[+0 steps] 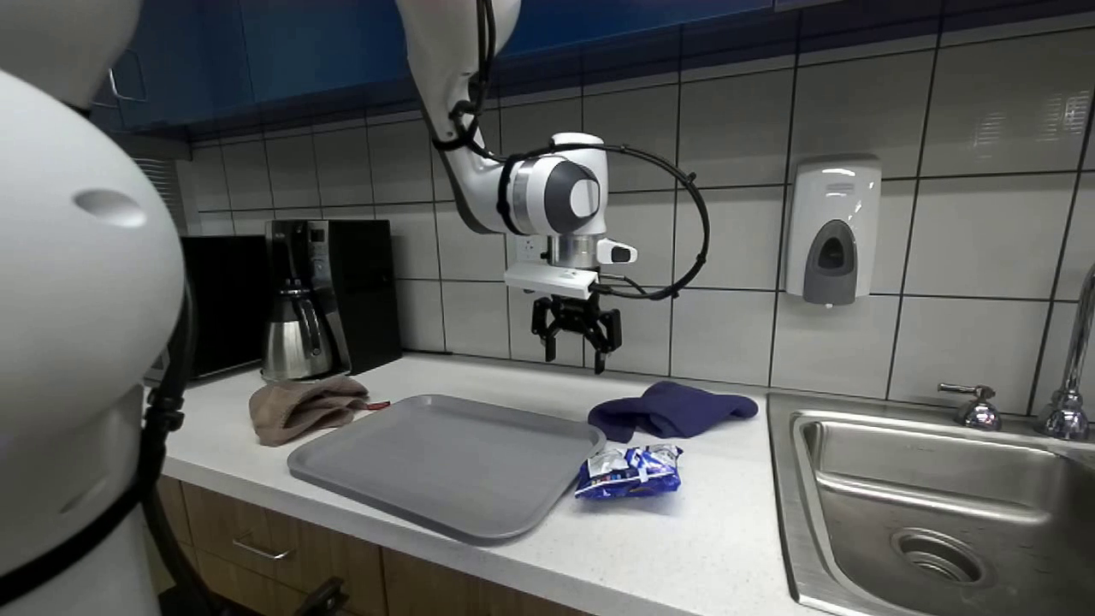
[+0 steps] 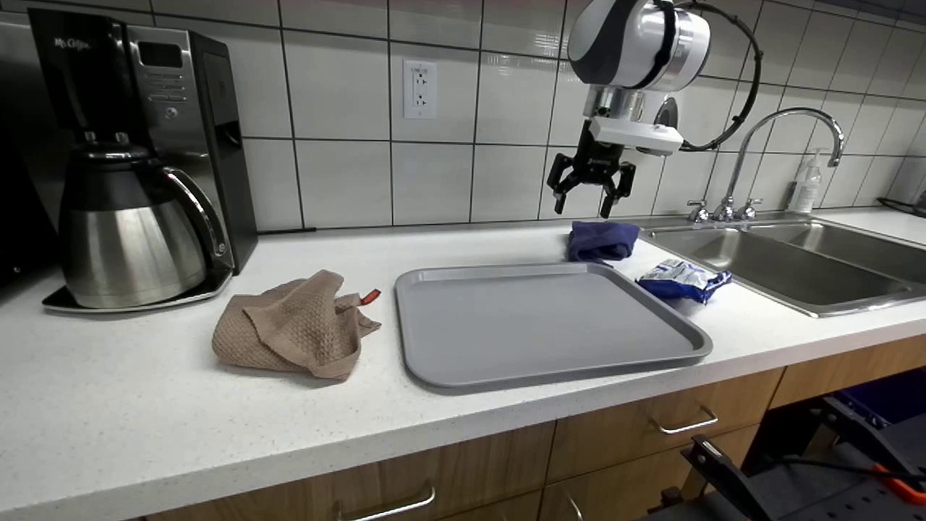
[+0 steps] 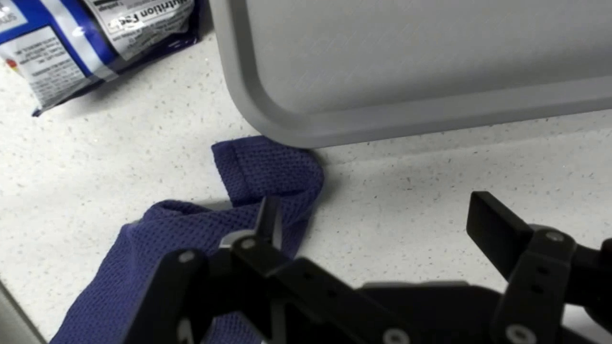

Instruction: Remove the towels from the tray

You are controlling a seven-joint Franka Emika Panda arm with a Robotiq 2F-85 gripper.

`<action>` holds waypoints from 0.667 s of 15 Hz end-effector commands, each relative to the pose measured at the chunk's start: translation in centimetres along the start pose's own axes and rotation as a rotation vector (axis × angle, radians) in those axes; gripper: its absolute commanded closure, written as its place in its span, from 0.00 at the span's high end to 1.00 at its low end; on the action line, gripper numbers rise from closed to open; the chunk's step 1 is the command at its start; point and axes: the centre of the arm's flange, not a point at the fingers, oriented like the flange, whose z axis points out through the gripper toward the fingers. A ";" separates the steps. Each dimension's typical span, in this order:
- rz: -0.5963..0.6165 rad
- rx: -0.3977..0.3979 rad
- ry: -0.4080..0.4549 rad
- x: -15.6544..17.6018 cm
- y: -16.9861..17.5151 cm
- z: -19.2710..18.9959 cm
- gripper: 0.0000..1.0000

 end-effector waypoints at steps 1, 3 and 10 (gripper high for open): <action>0.006 -0.004 -0.006 -3.1 -1.9 -2.1 1.00; -0.001 -0.004 -0.007 -4.0 -2.9 -2.6 1.00; -0.039 -0.003 0.007 -6.6 -6.1 -4.7 1.00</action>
